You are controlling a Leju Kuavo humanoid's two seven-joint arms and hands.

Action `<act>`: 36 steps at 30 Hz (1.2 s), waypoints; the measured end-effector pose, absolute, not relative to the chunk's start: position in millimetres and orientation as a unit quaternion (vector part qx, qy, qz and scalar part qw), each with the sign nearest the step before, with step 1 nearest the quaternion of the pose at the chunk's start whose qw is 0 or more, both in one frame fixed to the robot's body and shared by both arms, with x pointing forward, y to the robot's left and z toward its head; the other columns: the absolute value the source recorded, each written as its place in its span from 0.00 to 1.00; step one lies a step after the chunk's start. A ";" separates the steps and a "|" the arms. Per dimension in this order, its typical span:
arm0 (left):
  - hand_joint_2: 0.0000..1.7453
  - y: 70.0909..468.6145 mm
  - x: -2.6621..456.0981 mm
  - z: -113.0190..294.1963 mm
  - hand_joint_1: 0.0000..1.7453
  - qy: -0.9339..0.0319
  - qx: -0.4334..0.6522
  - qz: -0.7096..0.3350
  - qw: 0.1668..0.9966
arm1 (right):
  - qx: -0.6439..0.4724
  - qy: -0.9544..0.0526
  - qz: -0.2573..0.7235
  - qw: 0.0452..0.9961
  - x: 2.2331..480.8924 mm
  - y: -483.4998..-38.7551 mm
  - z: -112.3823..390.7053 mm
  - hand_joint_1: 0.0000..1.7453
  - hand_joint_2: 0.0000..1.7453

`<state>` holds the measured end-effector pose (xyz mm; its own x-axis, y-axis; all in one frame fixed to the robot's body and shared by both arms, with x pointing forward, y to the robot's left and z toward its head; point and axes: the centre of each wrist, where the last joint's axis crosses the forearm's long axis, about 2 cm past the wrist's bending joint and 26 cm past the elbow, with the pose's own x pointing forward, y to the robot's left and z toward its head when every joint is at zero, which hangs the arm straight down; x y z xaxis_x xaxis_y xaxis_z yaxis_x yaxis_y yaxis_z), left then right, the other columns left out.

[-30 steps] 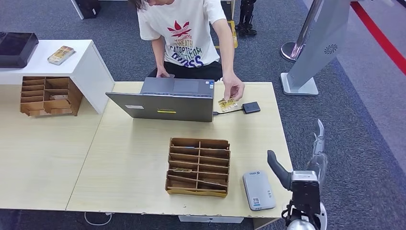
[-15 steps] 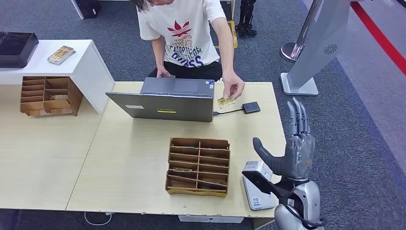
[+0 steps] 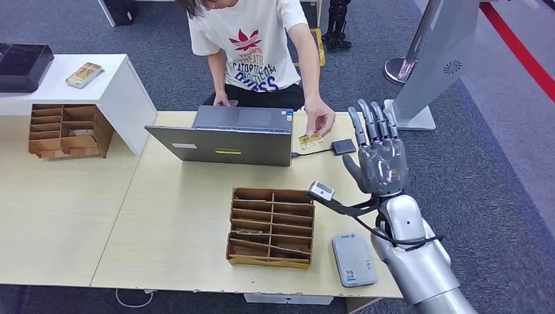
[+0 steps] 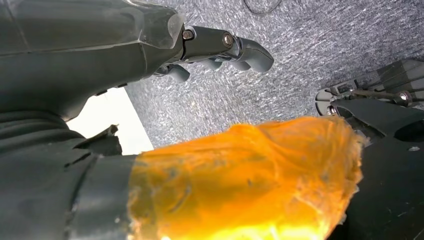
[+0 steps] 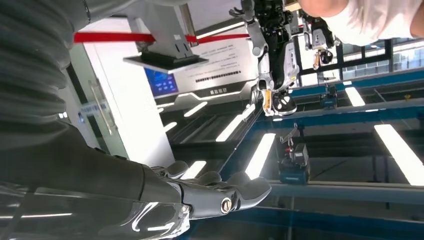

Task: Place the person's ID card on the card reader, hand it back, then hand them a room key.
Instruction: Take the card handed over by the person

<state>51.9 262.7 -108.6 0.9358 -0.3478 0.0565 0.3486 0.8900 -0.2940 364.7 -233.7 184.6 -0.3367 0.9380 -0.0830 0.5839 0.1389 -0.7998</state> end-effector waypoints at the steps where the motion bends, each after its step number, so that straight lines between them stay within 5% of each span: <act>1: 0.00 262.7 52.3 -108.6 0.00 -0.001 -0.151 -0.181 0.972 | -0.533 -0.714 0.396 0.223 368.0 -234.4 184.6 0.00 1.00; 33: 0.00 265.2 54.0 -108.5 0.00 0.011 -0.141 -0.204 0.969 | -0.544 -0.650 0.496 0.187 397.4 -235.8 168.0 0.00 1.00; 34: 0.00 265.2 54.0 -108.5 0.00 0.011 -0.141 -0.205 0.968 | -0.541 -0.652 0.498 0.186 396.6 -234.7 167.4 0.09 1.00; 36: 0.00 265.2 54.0 -108.5 0.00 0.012 -0.141 -0.207 0.968 | -0.535 -0.656 0.499 0.184 394.2 -231.8 166.5 0.57 1.00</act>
